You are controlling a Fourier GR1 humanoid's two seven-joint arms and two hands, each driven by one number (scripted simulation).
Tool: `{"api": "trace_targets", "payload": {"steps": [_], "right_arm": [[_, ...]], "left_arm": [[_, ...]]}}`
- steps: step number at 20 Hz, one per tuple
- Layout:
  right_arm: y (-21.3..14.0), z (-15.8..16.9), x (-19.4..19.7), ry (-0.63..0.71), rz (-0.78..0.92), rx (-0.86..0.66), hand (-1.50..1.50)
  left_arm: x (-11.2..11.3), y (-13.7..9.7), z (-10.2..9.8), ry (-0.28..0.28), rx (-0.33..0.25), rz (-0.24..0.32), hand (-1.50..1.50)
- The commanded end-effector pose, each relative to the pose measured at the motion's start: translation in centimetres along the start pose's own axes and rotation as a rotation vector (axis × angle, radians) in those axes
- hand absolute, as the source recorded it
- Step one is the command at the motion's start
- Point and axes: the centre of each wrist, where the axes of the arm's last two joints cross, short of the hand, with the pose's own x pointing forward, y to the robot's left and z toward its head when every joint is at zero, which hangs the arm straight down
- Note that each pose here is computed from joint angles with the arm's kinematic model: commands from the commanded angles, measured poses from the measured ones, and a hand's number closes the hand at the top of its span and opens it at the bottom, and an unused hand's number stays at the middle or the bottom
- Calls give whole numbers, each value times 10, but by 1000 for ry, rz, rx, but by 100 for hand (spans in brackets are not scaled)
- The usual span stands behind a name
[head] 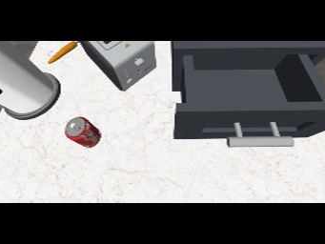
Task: Pick up the can, place it into the drawer and close the drawer
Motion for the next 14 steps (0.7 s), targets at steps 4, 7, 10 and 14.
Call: {"api": "trace_targets", "payload": {"steps": [4,7,10,14], "right_arm": [[-18,34,2,15,8,1,-150],[-31,18,-1,8,-3,-1,-150],[-36,27,8,-8,-7,3,-150],[-28,30,6,-1,0,5,-150]], "left_arm": [[-13,2,-7,39,-11,132,-150],[-6,6,-18,67,-31,158,-150],[-30,1,-38,105,-33,193,-150],[-30,-14,-61,93,-39,188,-150]]}}
